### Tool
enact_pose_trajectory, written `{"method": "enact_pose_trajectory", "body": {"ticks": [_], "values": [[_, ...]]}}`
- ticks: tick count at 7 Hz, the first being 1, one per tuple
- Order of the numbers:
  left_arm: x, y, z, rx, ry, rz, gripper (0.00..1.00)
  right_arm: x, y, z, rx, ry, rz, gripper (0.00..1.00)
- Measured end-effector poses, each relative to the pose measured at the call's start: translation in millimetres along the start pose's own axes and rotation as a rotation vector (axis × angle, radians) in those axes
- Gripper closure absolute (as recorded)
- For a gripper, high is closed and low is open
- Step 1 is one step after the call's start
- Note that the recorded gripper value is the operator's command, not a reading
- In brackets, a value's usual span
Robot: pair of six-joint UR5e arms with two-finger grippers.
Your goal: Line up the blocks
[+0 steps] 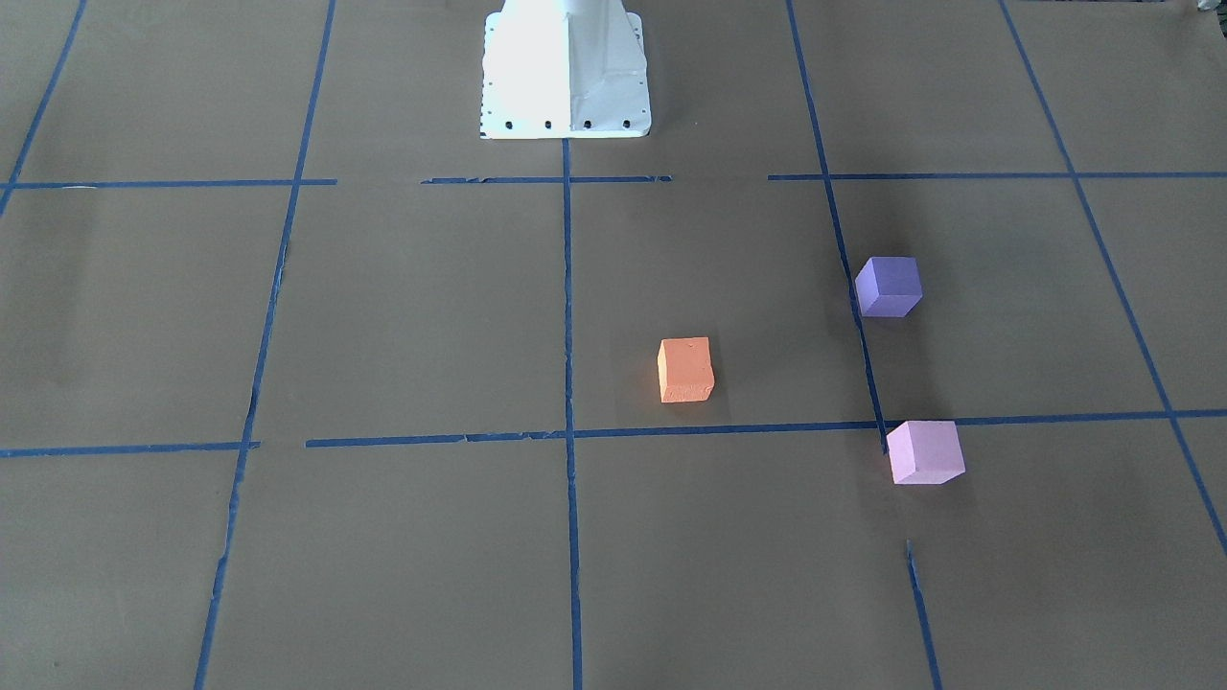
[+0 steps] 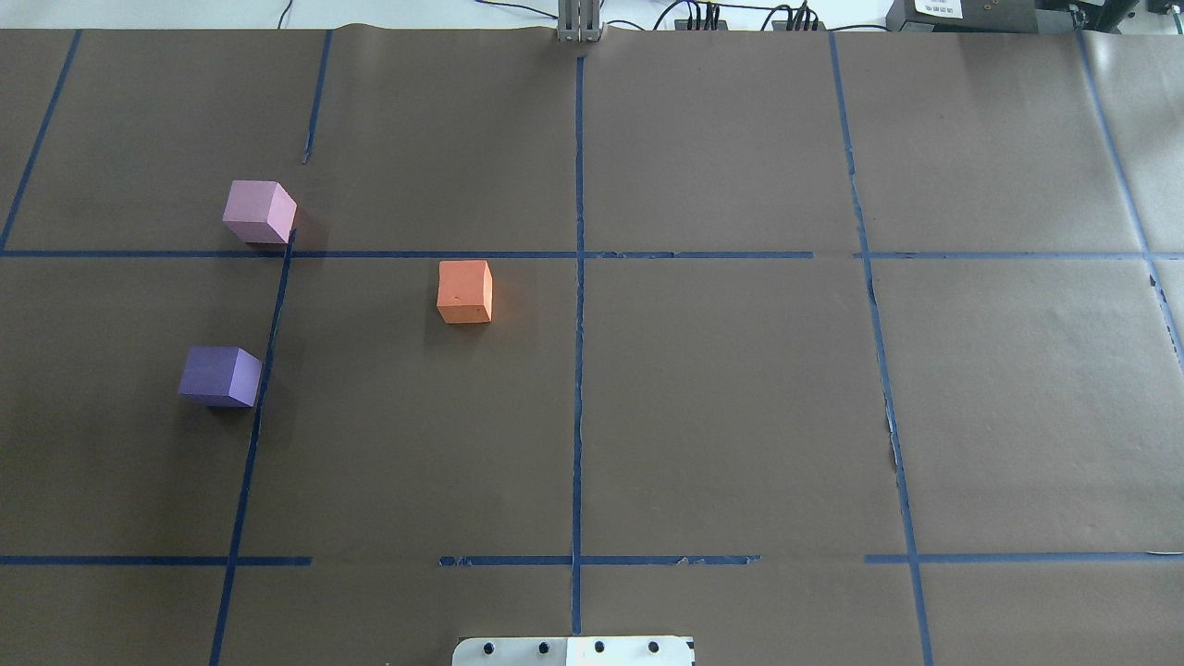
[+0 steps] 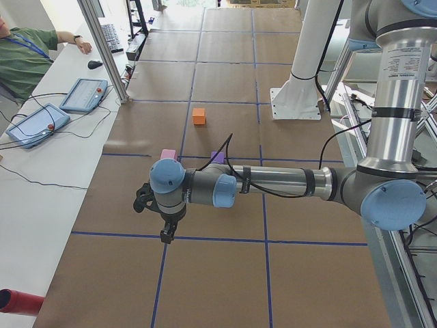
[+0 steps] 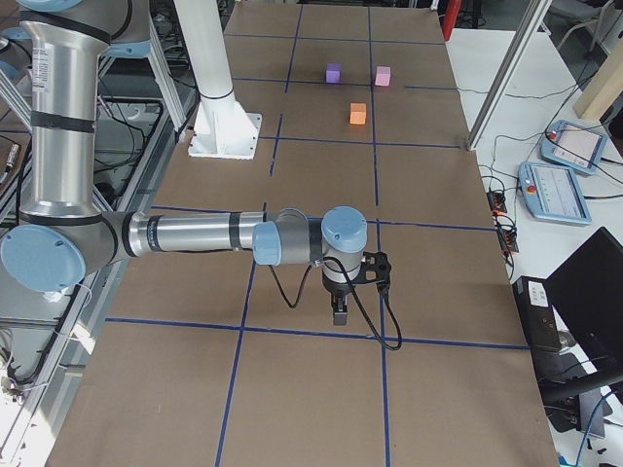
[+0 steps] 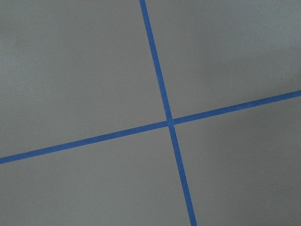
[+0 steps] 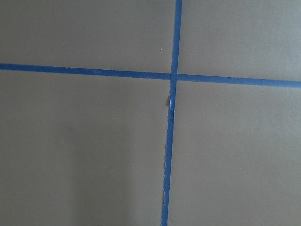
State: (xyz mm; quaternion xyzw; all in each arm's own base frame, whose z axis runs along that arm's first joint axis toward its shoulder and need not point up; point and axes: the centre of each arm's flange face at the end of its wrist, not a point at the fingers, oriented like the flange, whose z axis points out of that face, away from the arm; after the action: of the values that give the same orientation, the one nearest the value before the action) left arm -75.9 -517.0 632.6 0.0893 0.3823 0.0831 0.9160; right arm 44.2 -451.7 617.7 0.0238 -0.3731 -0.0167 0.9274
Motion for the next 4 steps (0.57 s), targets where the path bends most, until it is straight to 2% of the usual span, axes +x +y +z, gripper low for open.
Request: {"method": "enact_pose_trajectory", "body": {"ticks": [4], "values": [[8, -11, -7, 0.018, -0.003, 0.022, 0.00, 0, 0, 0, 0.000, 0.000, 0.000, 0.00]]}}
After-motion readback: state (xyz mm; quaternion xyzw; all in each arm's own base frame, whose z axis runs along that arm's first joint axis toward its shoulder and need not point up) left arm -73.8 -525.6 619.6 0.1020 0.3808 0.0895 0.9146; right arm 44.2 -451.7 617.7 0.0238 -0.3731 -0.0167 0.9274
